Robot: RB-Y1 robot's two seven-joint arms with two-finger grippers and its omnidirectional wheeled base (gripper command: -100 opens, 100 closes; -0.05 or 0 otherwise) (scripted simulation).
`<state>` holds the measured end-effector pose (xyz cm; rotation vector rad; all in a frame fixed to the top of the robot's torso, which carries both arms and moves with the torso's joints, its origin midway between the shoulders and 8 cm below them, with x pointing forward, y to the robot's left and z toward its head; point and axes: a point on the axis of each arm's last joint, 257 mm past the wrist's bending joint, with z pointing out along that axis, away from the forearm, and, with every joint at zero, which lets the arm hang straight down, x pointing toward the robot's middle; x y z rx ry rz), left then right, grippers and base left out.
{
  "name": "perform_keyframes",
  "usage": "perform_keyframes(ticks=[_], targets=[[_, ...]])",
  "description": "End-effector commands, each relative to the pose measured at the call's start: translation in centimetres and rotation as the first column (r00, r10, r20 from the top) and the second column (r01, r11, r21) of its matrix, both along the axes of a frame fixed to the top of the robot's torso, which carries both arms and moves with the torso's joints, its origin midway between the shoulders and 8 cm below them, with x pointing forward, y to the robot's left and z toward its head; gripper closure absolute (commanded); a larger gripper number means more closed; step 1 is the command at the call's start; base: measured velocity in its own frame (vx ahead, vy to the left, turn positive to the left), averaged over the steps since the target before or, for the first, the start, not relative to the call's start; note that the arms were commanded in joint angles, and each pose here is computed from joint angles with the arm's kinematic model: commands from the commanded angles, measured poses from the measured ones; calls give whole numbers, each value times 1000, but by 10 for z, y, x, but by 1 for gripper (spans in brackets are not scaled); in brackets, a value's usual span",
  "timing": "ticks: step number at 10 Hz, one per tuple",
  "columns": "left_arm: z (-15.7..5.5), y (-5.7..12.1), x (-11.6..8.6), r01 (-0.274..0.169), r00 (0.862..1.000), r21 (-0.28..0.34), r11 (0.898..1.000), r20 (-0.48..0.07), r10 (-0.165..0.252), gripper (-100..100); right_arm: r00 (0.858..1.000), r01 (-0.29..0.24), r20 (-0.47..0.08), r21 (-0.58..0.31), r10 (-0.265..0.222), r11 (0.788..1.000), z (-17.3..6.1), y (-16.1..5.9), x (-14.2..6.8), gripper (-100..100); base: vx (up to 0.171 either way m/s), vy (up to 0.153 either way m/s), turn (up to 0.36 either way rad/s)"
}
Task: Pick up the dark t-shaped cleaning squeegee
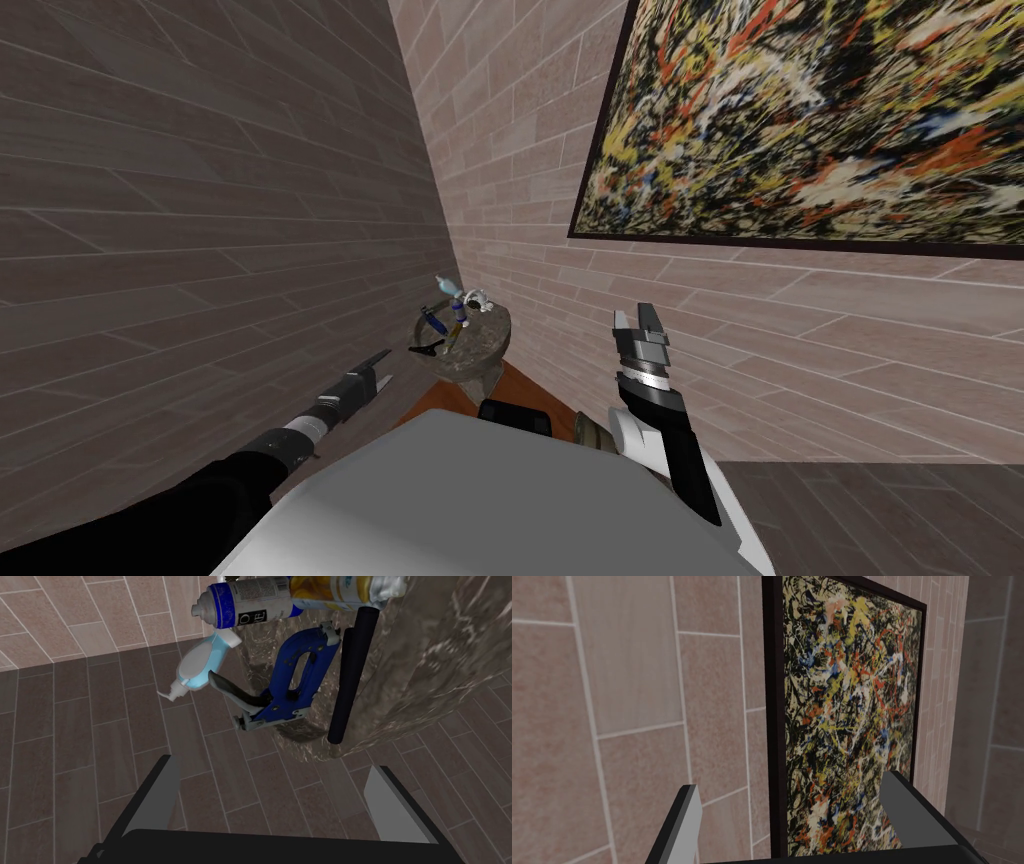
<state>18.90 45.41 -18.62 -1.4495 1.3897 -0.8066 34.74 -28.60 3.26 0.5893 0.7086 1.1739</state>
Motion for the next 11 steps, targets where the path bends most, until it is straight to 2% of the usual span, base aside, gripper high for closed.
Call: perform_keyframes(ticks=[1, 2, 3, 4, 5, 7, 8, 10, 11], targets=[[-11, 7, -15, -19, 997, -21, 1000, -69, 18, -100, 1000, 0, 0, 0, 0, 1000, 0, 0, 0, 0, 20, -7, -184], [-18, 13, -22, -32, 993, -38, 999, -113, 27, -100, 1000, 0, 0, 0, 0, 1000, 0, 0, 0, 0, 85, -21, -370], [-20, 13, -27, -37, 991, -38, 999, -126, 32, -100, 1000, 0, 0, 0, 0, 1000, 0, 0, 0, 0, 100, -5, -123], [-29, 19, -39, -57, 982, -55, 997, -183, 46, -100, 1000, 0, 0, 0, 0, 1000, 0, 0, 0, 0, 80, 9, -118], [-36, 25, -49, -76, 971, -71, 995, -232, 58, -100, 1000, 0, 0, 0, 0, 1000, 0, 0, 0, 0, 65, 13, -219], [-51, 34, -74, -124, 938, -97, 987, -337, 85, -100, 1000, 0, 0, 0, 0, 1000, 0, 0, 0, 0, 54, 32, -289], [-52, 35, -77, -128, 935, -97, 987, -344, 87, -100, 1000, 0, 0, 0, 0, 1000, 0, 0, 0, 0, 39, 37, -32], [-65, 43, -102, -180, 891, -115, 977, -440, 113, -100, 1000, 0, 0, 0, 0, 1000, 0, 0, 0, 0, 41, 25, -172], [-65, 43, -102, -180, 891, -115, 977, -440, 113, -100, 1000, 0, 0, 0, 0, 1000, 0, 0, 0, 0, 33, 31, -95]])
